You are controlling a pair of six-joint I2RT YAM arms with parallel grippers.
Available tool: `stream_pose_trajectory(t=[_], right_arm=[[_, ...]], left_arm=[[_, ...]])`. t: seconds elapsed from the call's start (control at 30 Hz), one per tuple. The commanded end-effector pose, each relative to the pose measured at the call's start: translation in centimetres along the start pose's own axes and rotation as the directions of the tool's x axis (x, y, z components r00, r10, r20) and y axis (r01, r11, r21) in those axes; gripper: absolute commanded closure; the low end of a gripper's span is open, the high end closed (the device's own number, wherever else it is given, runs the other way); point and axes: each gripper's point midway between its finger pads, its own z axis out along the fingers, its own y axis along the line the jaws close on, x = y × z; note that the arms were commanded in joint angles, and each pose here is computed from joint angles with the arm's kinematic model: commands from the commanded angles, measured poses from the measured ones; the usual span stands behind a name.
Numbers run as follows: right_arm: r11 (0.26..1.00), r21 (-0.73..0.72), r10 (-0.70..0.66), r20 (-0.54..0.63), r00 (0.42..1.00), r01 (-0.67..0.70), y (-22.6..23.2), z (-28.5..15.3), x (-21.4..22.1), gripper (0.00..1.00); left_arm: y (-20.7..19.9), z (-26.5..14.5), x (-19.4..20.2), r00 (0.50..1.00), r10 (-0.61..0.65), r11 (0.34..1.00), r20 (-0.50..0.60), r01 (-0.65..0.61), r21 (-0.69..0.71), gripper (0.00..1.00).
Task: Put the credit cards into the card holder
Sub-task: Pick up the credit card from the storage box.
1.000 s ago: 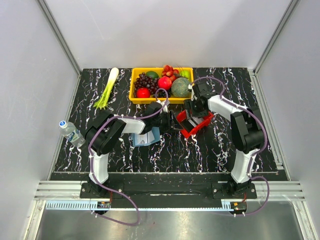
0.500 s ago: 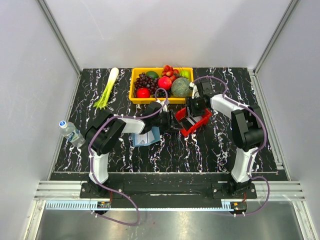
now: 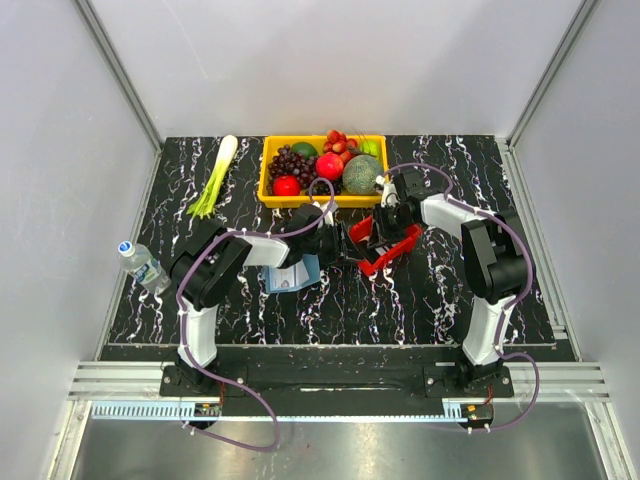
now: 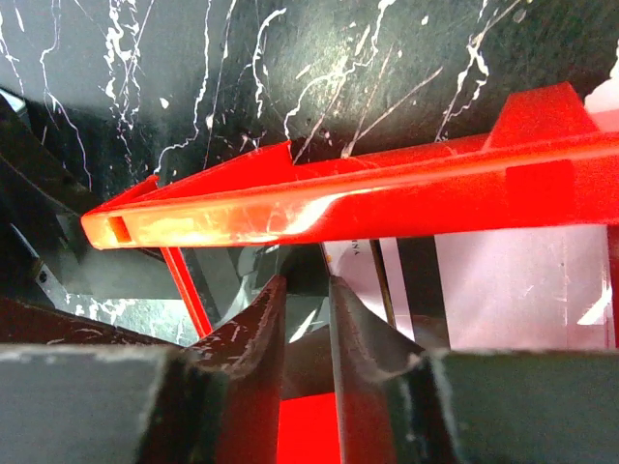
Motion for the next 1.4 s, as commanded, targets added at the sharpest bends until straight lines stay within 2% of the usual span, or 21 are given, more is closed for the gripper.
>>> stream_pose_trajectory(t=[0.0,0.23,0.33,0.43,0.53,0.57,0.6,0.7,0.8,0.93,1.07,1.2,1.27,1.37], right_arm=[[0.993,-0.073,0.073,-0.192,0.979,-0.088,2.0,0.1,5.6,0.73],[0.986,-0.151,0.053,-0.138,0.989,-0.074,3.9,-1.1,3.9,0.83],[0.984,-0.16,0.056,-0.115,0.992,-0.074,4.3,-1.5,3.4,0.91],[0.982,-0.173,0.057,-0.091,0.994,-0.073,4.7,-2.0,2.9,0.92],[0.979,-0.19,0.059,-0.107,0.993,-0.079,5.0,-1.9,3.1,0.87],[0.98,-0.183,0.062,-0.115,0.991,-0.083,4.8,-1.8,3.3,0.79],[0.982,-0.166,0.065,-0.121,0.991,-0.084,4.5,-1.6,3.4,0.66],[0.99,-0.118,0.063,-0.124,0.99,-0.078,3.6,-1.6,3.7,0.58],[0.995,-0.079,0.056,-0.106,0.993,-0.065,3.1,-1.9,3.5,0.45],[0.999,-0.031,0.037,-0.06,0.998,-0.039,2.7,-2.8,2.3,0.39],[0.999,-0.024,0.022,0.02,1.0,-0.022,3.3,-3.9,0.5,0.37],[0.993,0.116,0.014,0.101,0.995,-0.025,1.4,-5.1,-0.9,0.33],[0.987,0.16,0.015,0.083,0.996,-0.028,0.6,-5.3,-0.8,0.32],[0.991,0.131,0.03,0.028,0.999,-0.034,0.6,-4.2,0.4,0.32]], left_arm=[[-1.5,0.0,-1.5,0.998,0.038,0.998,0.055,-0.041,0.053,0.54],[-1.5,0.0,-1.5,0.998,0.037,0.998,0.055,-0.04,0.052,0.54],[-1.5,-0.1,-1.4,0.998,0.039,0.998,0.053,-0.041,0.05,0.54],[-1.3,-0.1,-1.4,0.998,0.039,0.998,0.054,-0.041,0.046,0.54],[-1.4,-0.1,-1.5,0.998,0.038,0.998,0.058,-0.041,0.046,0.54],[-1.4,-0.2,-1.5,0.997,0.038,0.998,0.064,-0.041,0.044,0.54],[-1.3,-0.4,-1.6,0.996,0.041,0.998,0.074,-0.044,0.039,0.54],[-1.4,-1.2,-2.1,0.991,0.051,0.998,0.121,-0.054,0.029,0.54],[-1.3,-1.7,-2.5,0.988,0.05,0.998,0.145,-0.054,0.023,0.54],[-1.5,-2.7,-2.6,0.979,0.036,0.998,0.199,-0.046,0.045,0.54],[-1.5,-2.3,-2.6,0.984,0.041,0.998,0.172,-0.049,0.043,0.53],[-1.5,-1.7,-2.5,0.989,0.034,0.998,0.145,-0.042,0.053,0.53],[-1.7,-1.4,-2.4,0.991,0.034,0.997,0.129,-0.043,0.061,0.53],[-1.7,-1.0,-2.4,0.993,0.035,0.997,0.116,-0.043,0.066,0.53]])
